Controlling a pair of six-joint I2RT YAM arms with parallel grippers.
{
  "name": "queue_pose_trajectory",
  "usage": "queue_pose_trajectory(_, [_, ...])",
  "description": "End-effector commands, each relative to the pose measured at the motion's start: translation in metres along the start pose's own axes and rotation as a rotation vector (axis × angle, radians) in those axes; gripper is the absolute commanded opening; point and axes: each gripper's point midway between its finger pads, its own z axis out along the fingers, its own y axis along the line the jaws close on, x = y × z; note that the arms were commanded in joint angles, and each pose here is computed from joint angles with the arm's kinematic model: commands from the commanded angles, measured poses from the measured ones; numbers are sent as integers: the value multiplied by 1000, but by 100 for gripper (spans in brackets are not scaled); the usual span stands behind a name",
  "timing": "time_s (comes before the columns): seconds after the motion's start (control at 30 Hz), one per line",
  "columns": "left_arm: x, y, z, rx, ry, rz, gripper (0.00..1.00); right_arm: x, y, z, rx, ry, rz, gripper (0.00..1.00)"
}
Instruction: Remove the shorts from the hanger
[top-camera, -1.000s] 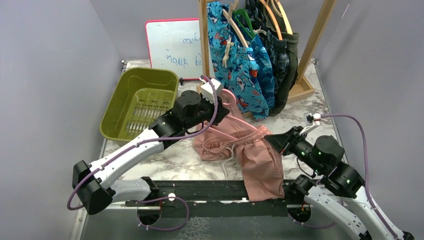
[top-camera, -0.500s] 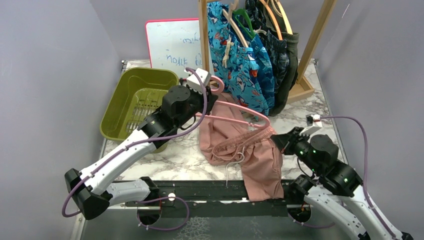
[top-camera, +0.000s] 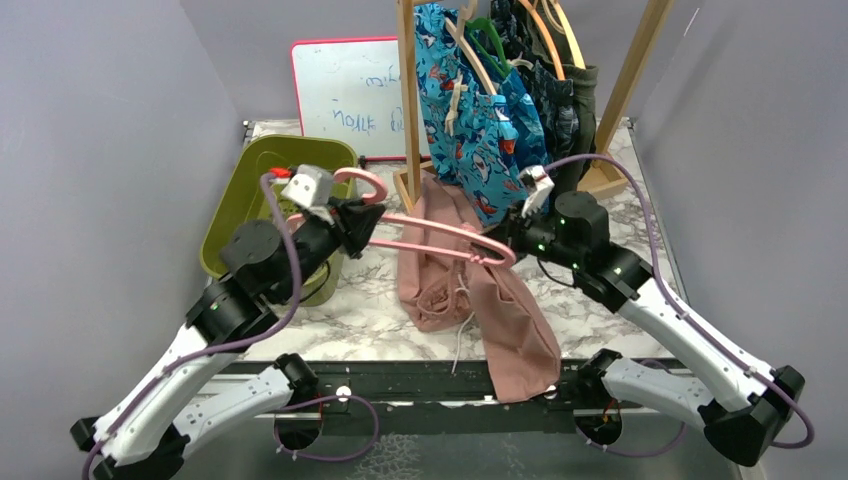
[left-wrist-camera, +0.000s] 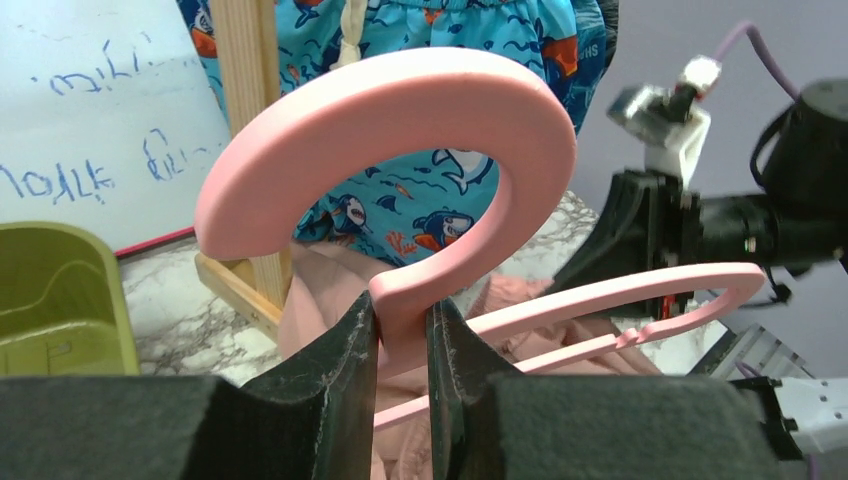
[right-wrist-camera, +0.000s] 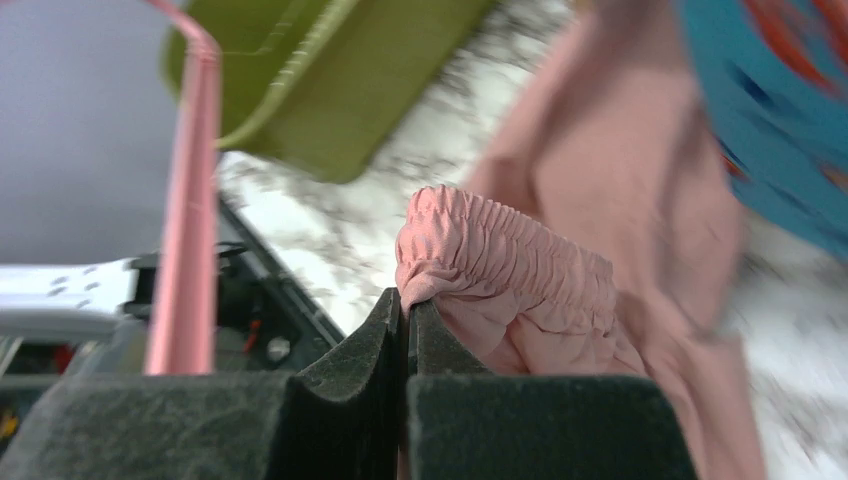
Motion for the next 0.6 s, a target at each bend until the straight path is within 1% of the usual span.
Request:
queue_pose_trajectory(0.0, [6,9,-29,-21,6,-11,0,-54,92,-14,-442,-97,-173,4])
queue_pose_trajectory(0.07, [7,12,-37,-31,10,-13,0,-61,107,-19,-532,-131,-211,5])
queue_pose_trajectory(0.13, [9,12,-41,-31,17,-17,0,-59,106,-15,-544,-152,-206,5])
queue_pose_trajectory(0.17, [11,12,-42,-29,18,-21,0,-52,97,-6,-514,-144,-200,5])
queue_pose_trajectory(0.2, [15,12,-42,-28,26,-27,0,-40,80,7,-445,-111,-192,6])
queue_pose_trajectory(0.27, [23,9,-43,-7,43,-43,0,-5,27,37,-230,-25,-151,7])
queue_pose_trajectory(0.3, [29,6,-42,11,58,-46,0,14,-1,47,-114,15,-131,7])
queue_pose_trajectory(0.33, [35,3,-41,33,77,-48,0,33,-23,52,-34,56,-119,8])
queue_pose_trajectory(0.43, [59,-8,-38,103,146,-55,0,77,-59,50,94,166,-93,12])
queue_pose_trajectory(0.47, [67,-12,-37,128,173,-58,0,85,-65,46,125,180,-76,14])
queue_pose_trajectory(0.53, [82,-20,-34,174,225,-61,0,91,-66,38,129,185,-58,18])
queue_pose_trajectory(0.57, [87,-24,-32,195,245,-63,0,91,-66,35,132,179,-48,23])
